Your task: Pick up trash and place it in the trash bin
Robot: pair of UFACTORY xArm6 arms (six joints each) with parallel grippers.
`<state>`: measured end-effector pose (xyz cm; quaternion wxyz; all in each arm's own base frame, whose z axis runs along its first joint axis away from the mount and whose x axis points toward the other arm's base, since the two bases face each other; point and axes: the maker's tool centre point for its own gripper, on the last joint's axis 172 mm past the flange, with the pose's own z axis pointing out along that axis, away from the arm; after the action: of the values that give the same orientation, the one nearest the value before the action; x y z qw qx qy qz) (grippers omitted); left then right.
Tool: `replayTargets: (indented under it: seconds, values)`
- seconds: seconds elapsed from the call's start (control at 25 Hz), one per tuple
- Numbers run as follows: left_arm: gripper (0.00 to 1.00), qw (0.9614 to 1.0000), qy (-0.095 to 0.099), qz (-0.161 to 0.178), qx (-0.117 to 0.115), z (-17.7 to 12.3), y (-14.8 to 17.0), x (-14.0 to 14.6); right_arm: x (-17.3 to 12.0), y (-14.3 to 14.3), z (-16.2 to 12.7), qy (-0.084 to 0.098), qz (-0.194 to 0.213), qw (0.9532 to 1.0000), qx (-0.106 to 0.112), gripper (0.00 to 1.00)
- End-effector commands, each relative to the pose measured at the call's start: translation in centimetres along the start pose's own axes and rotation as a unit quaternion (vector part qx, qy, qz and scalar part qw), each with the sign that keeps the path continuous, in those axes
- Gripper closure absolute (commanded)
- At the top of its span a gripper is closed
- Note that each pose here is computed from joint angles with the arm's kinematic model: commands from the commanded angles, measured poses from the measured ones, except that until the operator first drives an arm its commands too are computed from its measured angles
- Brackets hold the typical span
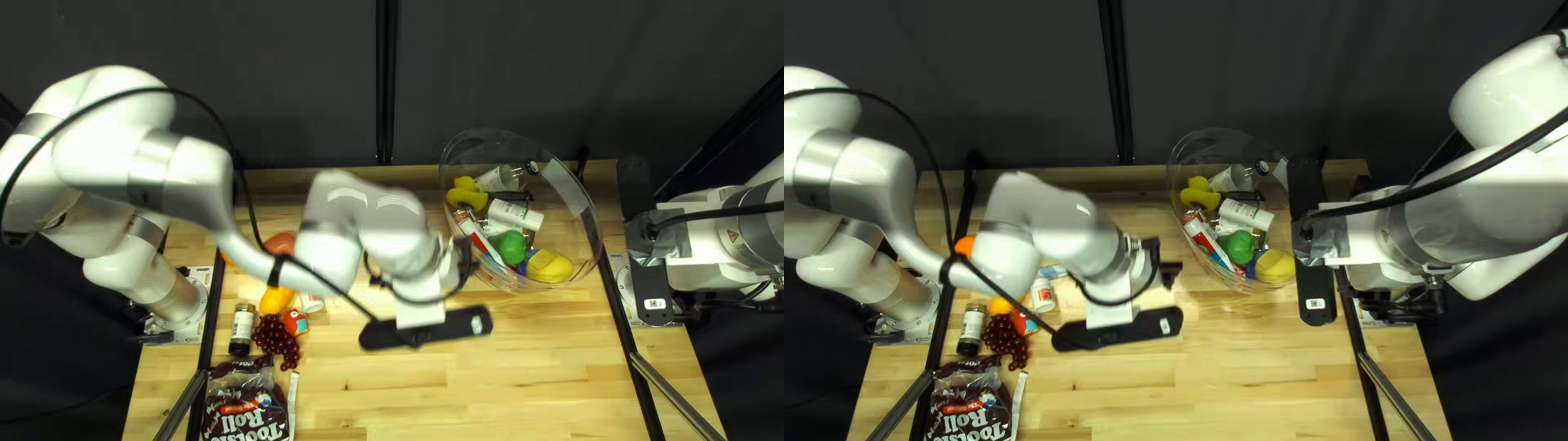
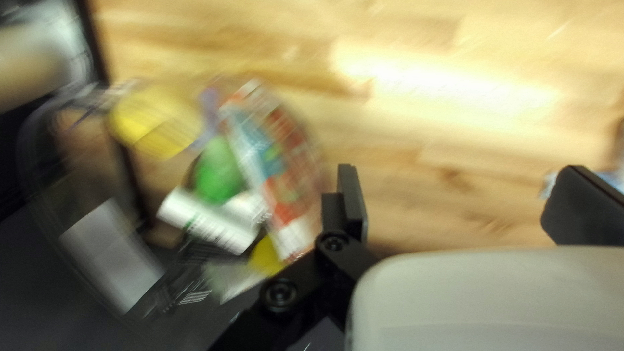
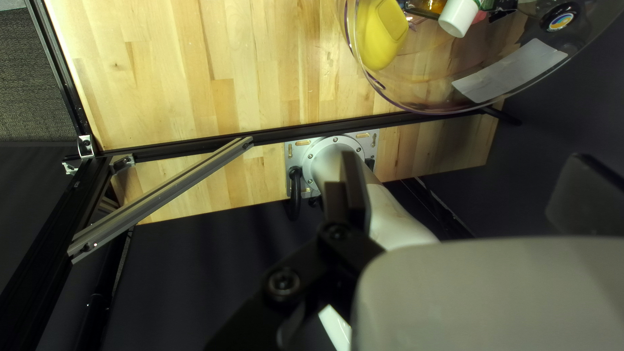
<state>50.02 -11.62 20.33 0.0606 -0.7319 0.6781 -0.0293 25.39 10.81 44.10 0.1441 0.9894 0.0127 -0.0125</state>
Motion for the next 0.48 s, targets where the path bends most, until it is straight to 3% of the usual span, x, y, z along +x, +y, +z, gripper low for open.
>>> replayTargets:
  seconds: [0.04,0.32,0.48]
  values:
    - [0.00,0.9978,0.040,-0.008,-0.052,7.0,5.0,-0.4,0.0,0.0,0.0,0.000,0.000,1.0000,0.000,0.00]
    - [0.00,0.9900,0.059,-0.042,-0.121,12.4,10.6,-3.8,0.0,0.0,0.0,0.000,0.000,1.0000,0.000,0.00]
    - [0.00,0.9872,0.061,-0.064,-0.132,13.2,12.9,-5.0,0.0,0.0,0.0,0.000,0.000,1.0000,0.000,0.00]
